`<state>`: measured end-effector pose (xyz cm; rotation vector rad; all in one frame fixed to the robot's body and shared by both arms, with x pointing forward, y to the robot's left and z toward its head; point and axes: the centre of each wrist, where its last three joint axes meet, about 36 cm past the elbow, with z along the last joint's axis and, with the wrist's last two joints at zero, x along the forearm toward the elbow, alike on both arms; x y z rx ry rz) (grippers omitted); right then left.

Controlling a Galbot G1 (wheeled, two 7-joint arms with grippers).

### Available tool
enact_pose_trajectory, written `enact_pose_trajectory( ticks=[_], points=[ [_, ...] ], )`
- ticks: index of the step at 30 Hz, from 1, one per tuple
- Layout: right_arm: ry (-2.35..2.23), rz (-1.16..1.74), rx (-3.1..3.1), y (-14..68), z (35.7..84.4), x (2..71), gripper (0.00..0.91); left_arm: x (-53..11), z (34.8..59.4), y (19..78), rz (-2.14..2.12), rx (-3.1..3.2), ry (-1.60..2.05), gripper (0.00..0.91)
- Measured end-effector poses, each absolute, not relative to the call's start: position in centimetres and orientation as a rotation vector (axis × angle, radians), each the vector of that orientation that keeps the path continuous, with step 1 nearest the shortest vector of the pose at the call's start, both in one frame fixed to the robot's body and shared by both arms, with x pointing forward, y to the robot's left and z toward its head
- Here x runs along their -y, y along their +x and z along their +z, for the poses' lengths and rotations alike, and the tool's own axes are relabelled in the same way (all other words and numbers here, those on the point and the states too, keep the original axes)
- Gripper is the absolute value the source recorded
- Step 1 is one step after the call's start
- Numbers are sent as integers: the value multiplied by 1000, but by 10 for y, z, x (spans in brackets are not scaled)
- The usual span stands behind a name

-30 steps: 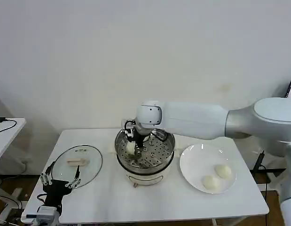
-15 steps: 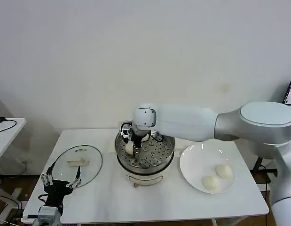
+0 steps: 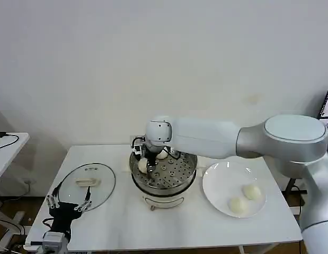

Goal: Take steamed baozi put them in steamer then cover it.

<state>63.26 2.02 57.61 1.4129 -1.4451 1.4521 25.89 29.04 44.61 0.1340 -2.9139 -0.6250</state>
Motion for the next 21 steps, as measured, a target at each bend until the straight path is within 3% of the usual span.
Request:
enact_pose_trajectory(
  ticks=[12, 21],
  points=[
    [1405, 1493, 1483, 630, 601, -6, 907, -290, 446, 259, -622, 2913, 129, 907],
    [1360, 1543, 1509, 632, 637, 53, 907, -295, 447, 259, -637, 2902, 119, 907]
  ],
)
